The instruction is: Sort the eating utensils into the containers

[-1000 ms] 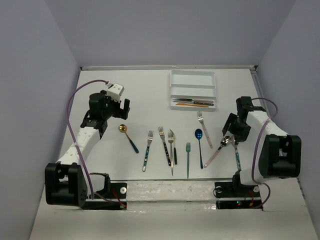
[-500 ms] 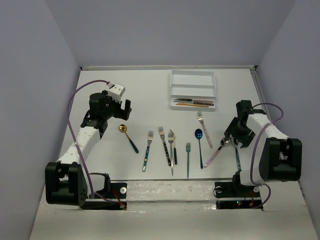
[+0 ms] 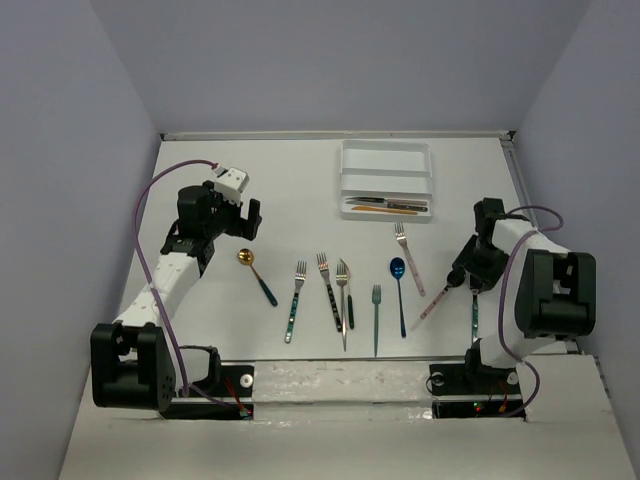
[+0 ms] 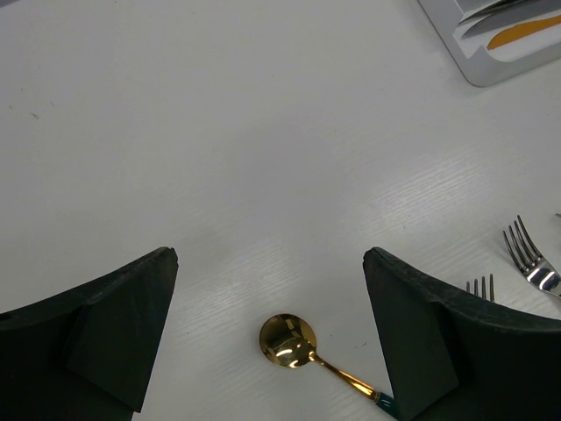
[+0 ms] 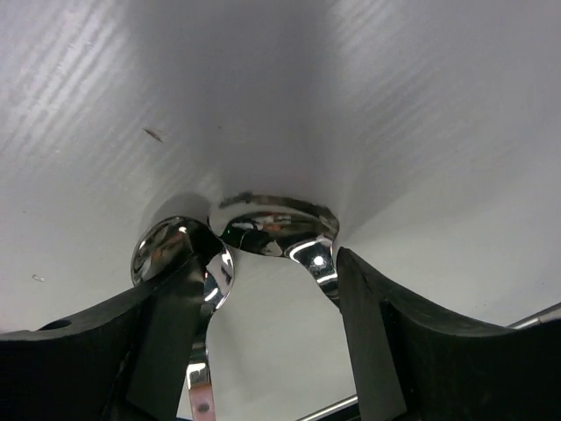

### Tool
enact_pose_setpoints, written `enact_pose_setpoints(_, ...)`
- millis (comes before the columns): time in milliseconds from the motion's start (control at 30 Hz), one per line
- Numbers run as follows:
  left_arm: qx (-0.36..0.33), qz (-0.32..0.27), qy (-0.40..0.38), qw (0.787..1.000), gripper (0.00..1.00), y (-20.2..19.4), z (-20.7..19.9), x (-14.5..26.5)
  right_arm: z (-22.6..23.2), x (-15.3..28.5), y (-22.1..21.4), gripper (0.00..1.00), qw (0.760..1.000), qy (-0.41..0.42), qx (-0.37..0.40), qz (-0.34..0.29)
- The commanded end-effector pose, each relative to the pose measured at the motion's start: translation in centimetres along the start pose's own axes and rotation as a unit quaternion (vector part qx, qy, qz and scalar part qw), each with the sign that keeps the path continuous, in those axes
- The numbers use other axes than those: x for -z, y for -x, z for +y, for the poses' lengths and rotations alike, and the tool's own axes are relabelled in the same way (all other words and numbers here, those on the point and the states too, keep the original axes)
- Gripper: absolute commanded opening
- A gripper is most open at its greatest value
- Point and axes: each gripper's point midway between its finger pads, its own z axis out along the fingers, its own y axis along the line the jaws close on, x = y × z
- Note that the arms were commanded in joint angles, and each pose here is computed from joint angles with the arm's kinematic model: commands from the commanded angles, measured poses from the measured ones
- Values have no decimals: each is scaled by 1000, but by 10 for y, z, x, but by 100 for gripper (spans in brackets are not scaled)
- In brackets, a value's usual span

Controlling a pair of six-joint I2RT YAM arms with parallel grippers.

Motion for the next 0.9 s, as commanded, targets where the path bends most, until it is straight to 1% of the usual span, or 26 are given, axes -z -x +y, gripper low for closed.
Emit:
enact_pose_setpoints(0,-6,-22,2,1000,99,18,4,1,15,-13,27,61,999,11,4,-32)
enact_pose_setpoints(133,-5,-22,6,1000,99,18,6,1,28,-22,33,54,999,25,19,-24)
enact_pose_setpoints(233,-5,-21,11,1000,99,17,8,1,34,-22,46,52,999,27,23,-40)
enact_pose_setpoints(600,-7,-19,18,1000,99,15,11,0,67,-17,100,50,993,61,40,-97)
enact_pose_setpoints(633,-7,-20,18,1000,99,15,11,0,77,-15,114,50,991,70,39,-108)
enact_pose_setpoints(700,-7,-18,16,1000,99,14,10,-1,91,-12,126,50,989,90,39,-113)
enact_pose_setpoints(733,-7,-20,17,1000,99,15,11,-1,97,-18,129,49,989,93,40,-109)
enact_pose_setpoints(767,-7,-20,18,1000,99,15,11,-1,108,-9,144,49,986,109,35,-121)
enact_pose_setpoints(867,-6,-18,21,1000,99,14,12,-1,126,-2,167,49,982,129,29,-136)
